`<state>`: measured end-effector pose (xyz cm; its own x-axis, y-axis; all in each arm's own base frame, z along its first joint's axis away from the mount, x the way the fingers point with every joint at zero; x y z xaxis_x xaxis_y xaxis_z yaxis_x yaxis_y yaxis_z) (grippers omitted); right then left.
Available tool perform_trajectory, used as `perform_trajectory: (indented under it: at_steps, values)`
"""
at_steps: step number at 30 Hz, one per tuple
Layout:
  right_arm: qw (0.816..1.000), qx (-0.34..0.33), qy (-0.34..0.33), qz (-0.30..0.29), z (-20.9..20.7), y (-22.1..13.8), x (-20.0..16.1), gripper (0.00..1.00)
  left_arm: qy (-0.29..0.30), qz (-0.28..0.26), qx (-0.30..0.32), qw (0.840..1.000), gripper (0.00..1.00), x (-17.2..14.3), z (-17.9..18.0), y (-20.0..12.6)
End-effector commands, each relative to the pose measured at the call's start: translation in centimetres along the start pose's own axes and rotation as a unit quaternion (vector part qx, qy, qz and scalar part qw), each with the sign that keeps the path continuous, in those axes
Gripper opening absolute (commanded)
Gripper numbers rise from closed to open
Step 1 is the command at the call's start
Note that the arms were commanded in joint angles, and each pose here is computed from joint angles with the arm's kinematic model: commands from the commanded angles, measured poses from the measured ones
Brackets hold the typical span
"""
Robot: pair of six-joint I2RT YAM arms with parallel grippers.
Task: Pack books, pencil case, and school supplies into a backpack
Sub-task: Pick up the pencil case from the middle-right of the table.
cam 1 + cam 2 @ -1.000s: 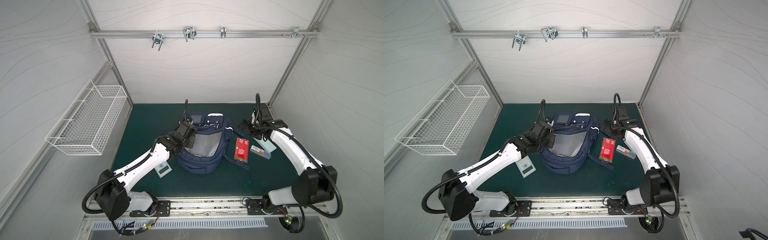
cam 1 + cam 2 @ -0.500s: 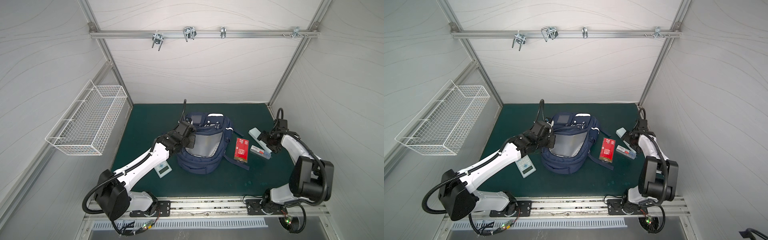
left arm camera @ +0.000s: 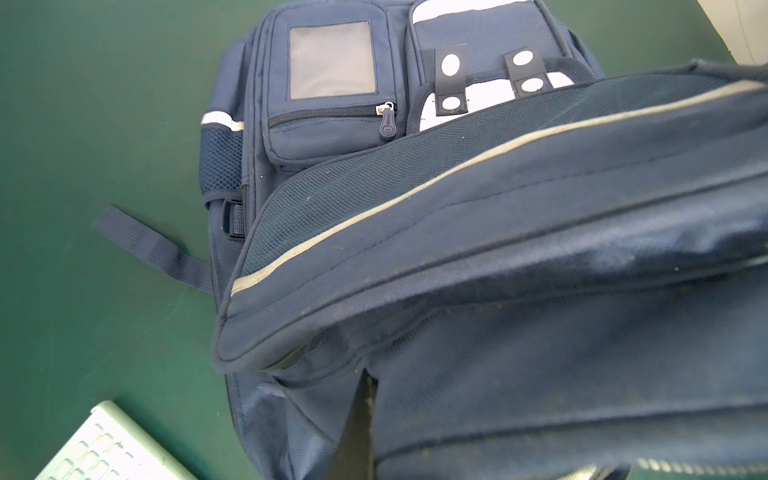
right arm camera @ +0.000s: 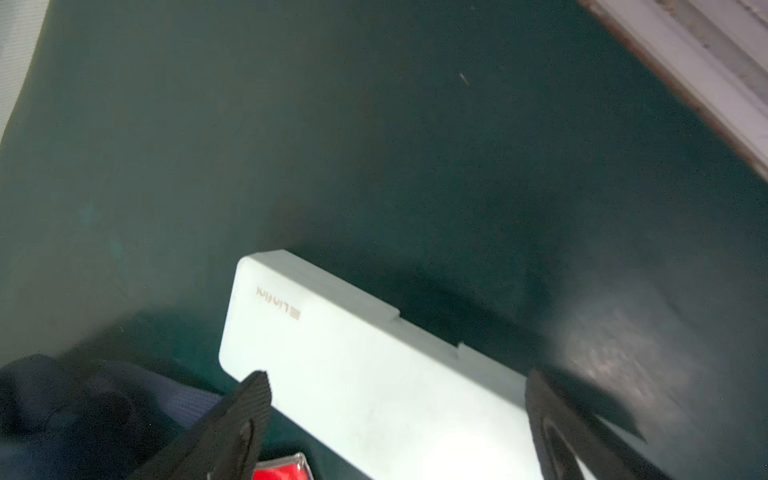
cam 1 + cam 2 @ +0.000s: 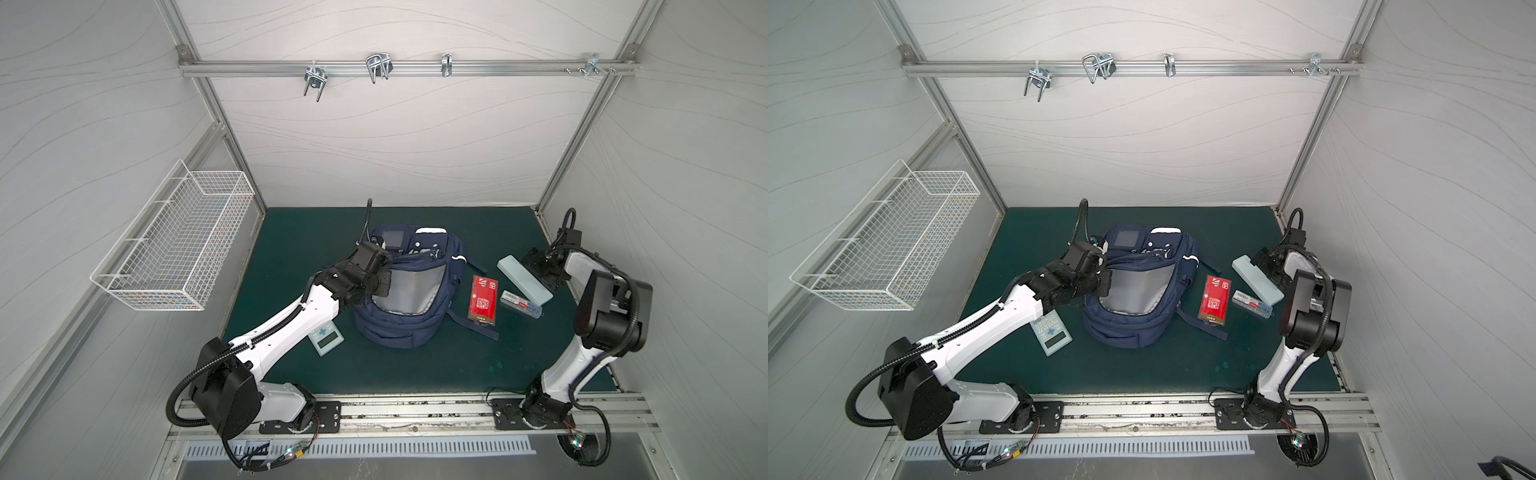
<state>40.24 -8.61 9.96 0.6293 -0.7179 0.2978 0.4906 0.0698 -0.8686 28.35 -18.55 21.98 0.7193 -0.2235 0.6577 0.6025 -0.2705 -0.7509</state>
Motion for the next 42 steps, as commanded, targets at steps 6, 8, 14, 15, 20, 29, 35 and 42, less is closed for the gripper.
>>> perform_trajectory:
  at_steps: [6,8,14,15,20,29,35,42]
  values:
    - [0.998,0.049,0.006,0.046,0.1,1.3,-2.6,0.96,-0.040,-0.042,-0.033,0.998,0.00,2.6,-0.5,-1.3]
    - [0.997,0.052,0.004,0.054,0.2,0.8,-3.9,0.95,-0.041,-0.043,-0.033,0.998,0.00,2.7,-0.5,-1.4]
    - [0.997,0.008,-0.056,0.056,1.8,-0.1,-7.4,0.96,-0.050,-0.047,-0.030,0.997,0.00,2.8,0.0,-1.6]
    - [0.996,-0.010,-0.069,0.056,1.9,-0.1,-7.7,0.96,-0.051,-0.049,-0.030,0.997,0.00,2.9,0.1,-1.7]
    - [0.989,-0.080,-0.110,0.059,2.0,0.7,-8.8,0.92,-0.055,-0.051,-0.036,0.997,0.00,3.0,0.1,-1.9]
    - [0.968,-0.177,-0.166,0.063,2.7,1.3,-9.7,0.83,-0.060,-0.055,-0.039,0.996,0.00,3.2,0.3,-2.2]
    - [0.968,-0.155,-0.174,0.092,3.2,2.0,-10.0,0.76,-0.060,-0.057,-0.033,0.996,0.00,3.2,0.6,-2.3]
    - [0.970,-0.135,-0.172,0.108,3.3,2.3,-10.2,0.54,-0.063,-0.057,-0.036,0.996,0.00,3.2,0.7,-2.0]
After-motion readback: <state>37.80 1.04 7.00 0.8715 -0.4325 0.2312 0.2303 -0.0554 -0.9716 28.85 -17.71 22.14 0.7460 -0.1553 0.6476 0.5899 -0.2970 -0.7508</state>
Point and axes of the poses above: each gripper's point midway between its finger pads, its own y axis out along the fingers, its own z axis along the line the jaws close on, x = y × z, the point moved 5 cm from there along -y, back along the fingers, and after that the axes turned 7 degrees about y, right-handed, at the moved point
